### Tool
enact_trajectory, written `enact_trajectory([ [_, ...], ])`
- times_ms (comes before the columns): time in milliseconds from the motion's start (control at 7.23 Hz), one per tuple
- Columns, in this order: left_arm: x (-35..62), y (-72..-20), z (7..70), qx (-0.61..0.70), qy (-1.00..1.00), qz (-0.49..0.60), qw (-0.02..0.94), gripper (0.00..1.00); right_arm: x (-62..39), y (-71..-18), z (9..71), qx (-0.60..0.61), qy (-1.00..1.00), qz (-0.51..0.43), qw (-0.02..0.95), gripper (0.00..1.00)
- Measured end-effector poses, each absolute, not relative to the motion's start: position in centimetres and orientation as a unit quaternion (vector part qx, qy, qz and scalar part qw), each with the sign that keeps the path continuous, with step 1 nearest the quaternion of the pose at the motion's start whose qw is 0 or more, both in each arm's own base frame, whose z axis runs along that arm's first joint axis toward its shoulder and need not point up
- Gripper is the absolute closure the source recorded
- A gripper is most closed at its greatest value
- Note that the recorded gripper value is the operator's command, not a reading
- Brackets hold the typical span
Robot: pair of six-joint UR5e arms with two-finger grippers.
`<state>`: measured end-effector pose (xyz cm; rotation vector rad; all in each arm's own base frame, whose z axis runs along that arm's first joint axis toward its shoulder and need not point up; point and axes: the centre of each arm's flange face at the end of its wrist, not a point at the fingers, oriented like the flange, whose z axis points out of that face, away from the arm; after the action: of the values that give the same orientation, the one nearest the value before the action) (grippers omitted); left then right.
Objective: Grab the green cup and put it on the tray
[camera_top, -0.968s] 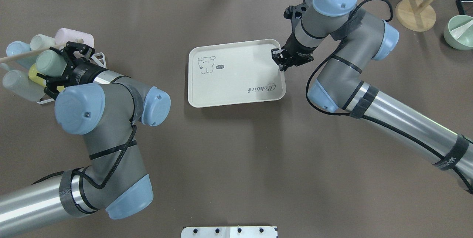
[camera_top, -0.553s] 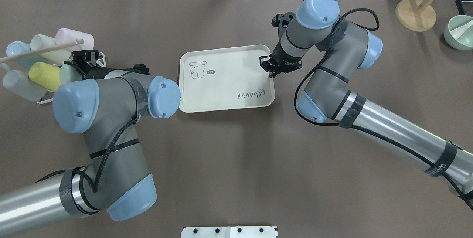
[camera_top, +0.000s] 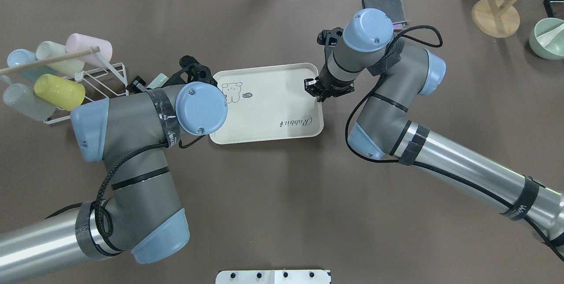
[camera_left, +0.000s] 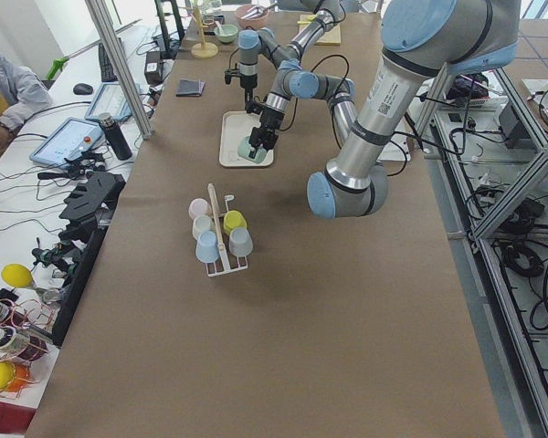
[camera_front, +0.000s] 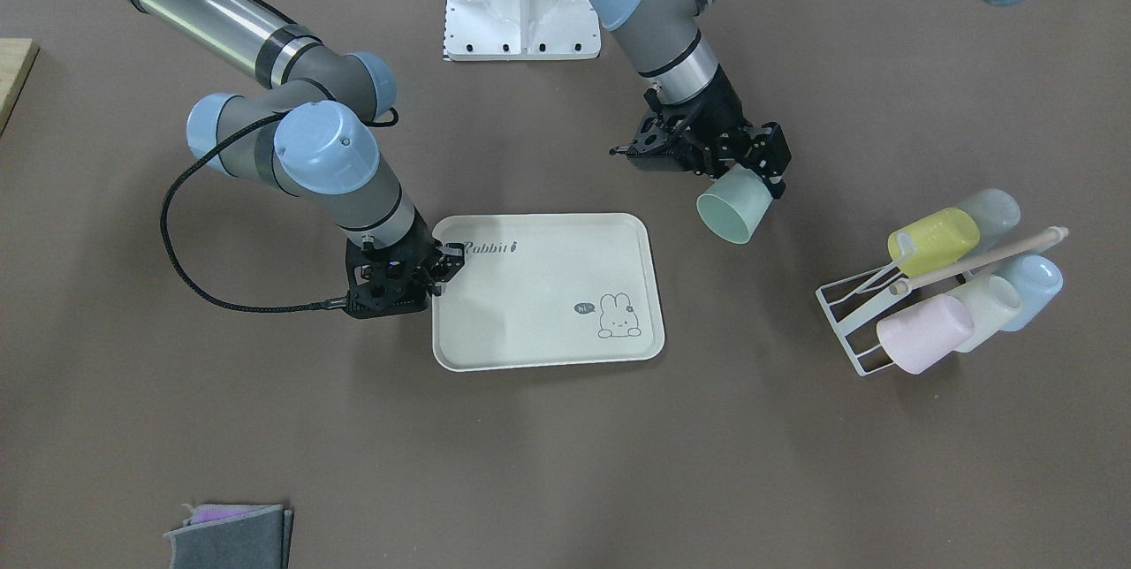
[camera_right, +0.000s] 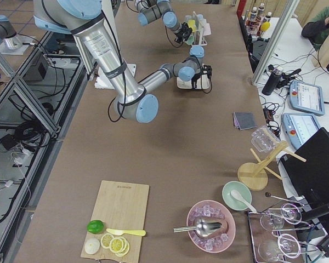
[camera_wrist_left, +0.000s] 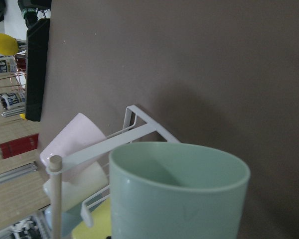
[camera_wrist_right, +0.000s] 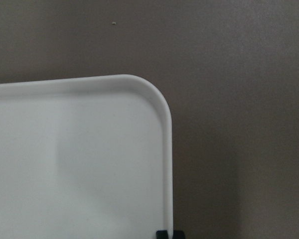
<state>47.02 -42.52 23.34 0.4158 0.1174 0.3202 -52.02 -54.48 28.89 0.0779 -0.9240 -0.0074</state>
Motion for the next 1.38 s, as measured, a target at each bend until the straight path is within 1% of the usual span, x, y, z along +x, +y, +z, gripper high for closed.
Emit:
enact_trajectory([
  [277, 49.6, -41.9, 20.5, 0.244, 0.207, -0.003, 0.947, 0.84, -51.0, -54.9, 29.4, 0.042, -0.443, -0.001, 0.896, 0.0],
  [415, 50.9, -41.4, 19.2, 0.259, 0.276, -0.056, 0.924, 0.84, -49.1, -55.4, 30.0, 0.048, -0.443, 0.007, 0.895, 0.0],
  [553, 52.4, -40.8, 18.2, 0.285, 0.322, -0.09, 0.899, 0.83, -46.0, -56.0, 31.0, 0.055, -0.441, 0.018, 0.895, 0.0],
  [830, 55.7, -40.3, 17.7, 0.366, 0.348, -0.136, 0.852, 0.84, -37.4, -57.3, 33.1, 0.078, -0.422, 0.029, 0.903, 0.0],
  [1106, 61.0, -41.3, 18.5, 0.437, 0.343, -0.174, 0.813, 0.84, -29.4, -58.5, 33.7, 0.095, -0.364, -0.009, 0.926, 0.0],
  [1383, 65.6, -42.3, 20.4, 0.472, 0.323, -0.192, 0.797, 0.84, -21.9, -59.8, 37.1, 0.104, -0.32, -0.041, 0.941, 0.0],
])
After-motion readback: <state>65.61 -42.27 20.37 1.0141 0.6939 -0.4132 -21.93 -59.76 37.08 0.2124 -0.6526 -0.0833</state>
